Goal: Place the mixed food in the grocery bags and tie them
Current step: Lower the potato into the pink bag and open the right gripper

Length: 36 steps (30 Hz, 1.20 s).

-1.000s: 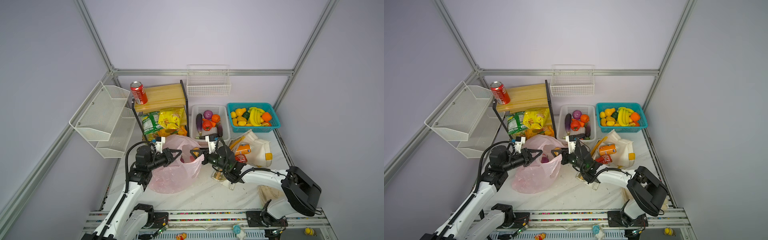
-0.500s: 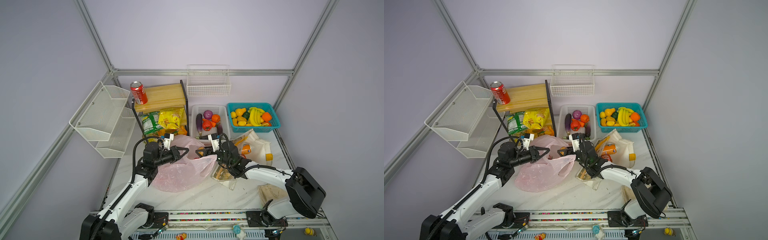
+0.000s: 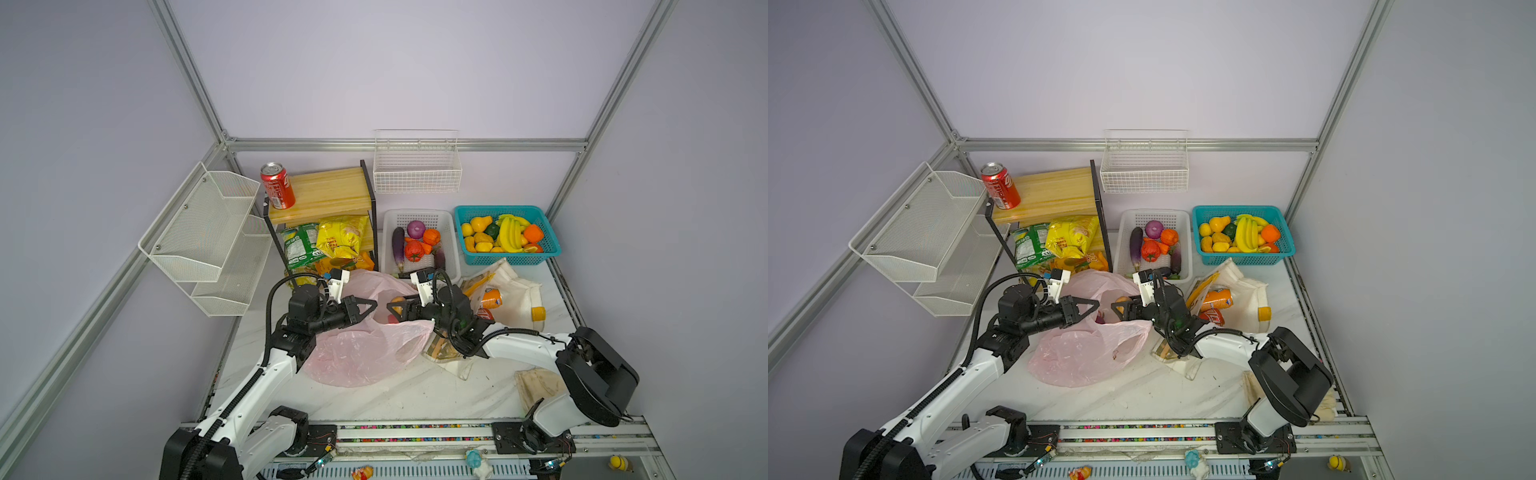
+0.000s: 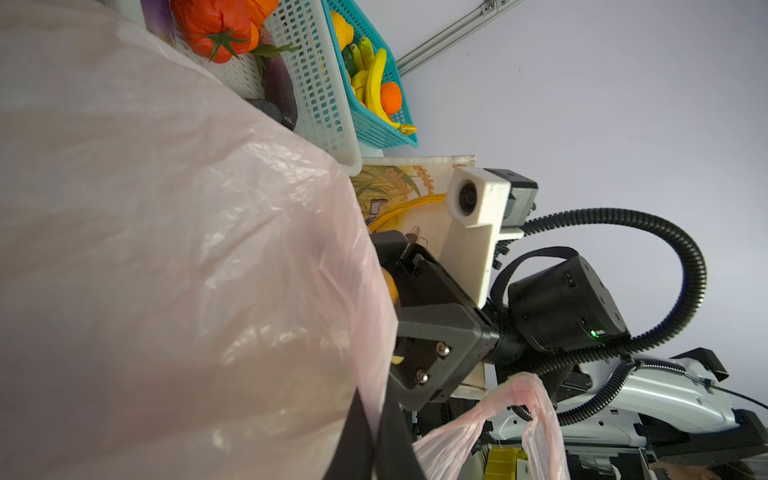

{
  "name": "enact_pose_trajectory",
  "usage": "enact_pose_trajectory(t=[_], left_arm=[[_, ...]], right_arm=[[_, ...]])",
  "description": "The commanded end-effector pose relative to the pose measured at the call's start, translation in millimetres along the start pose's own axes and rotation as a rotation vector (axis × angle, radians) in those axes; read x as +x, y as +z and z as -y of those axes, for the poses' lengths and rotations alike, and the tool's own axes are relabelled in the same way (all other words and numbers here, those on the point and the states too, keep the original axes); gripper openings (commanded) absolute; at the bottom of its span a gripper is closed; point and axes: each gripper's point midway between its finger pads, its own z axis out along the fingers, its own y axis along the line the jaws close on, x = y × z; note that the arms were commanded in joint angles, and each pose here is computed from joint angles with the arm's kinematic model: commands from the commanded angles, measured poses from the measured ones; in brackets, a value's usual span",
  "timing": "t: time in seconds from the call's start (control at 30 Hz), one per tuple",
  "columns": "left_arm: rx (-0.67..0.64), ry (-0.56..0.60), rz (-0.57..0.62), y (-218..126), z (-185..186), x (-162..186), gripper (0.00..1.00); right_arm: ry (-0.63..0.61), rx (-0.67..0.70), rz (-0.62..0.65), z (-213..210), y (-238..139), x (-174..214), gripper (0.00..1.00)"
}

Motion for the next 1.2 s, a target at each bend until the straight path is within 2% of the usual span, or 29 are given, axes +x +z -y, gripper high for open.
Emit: enact_pose_trajectory(t=[0.0, 0.13, 0.27, 0.33, 0.53, 0.73, 0.9, 1.0, 1.17], left_arm=[[0.077, 0.100, 0.018, -4, 32, -15, 0.00], [0.098, 0.083, 0.023, -2, 35, -18, 0.00], [0.117, 0.071, 0.025, 0, 40, -20, 0.00], [0.117, 0.063, 0.025, 1, 40, -19, 0.00], [0.117, 0.037, 0.023, 3, 35, -17, 0.00], [0.116, 0.030, 0.043, 3, 35, -21, 0.00], [0.109, 0.025, 0.056, 3, 33, -24, 0.00], [0.109, 0.016, 0.062, 1, 32, -26, 0.00], [0.101, 0.000, 0.101, -12, 25, -33, 0.00]], right_arm=[[0.051, -0.036, 0.080, -16, 7, -11, 0.43], [0.126, -0.014, 0.079, -17, 18, 4, 0.43], [0.188, 0.085, 0.019, -5, 35, 27, 0.45], [0.214, 0.092, -0.010, -4, 43, 38, 0.46], [0.279, -0.012, -0.092, -28, 59, 49, 0.54], [0.273, -0.152, -0.156, -63, 59, 41, 0.68], [0.258, -0.224, -0.197, -78, 56, 41, 0.74], [0.246, -0.212, -0.206, -76, 53, 42, 0.75], [0.138, -0.101, -0.198, -61, 40, 34, 0.76]])
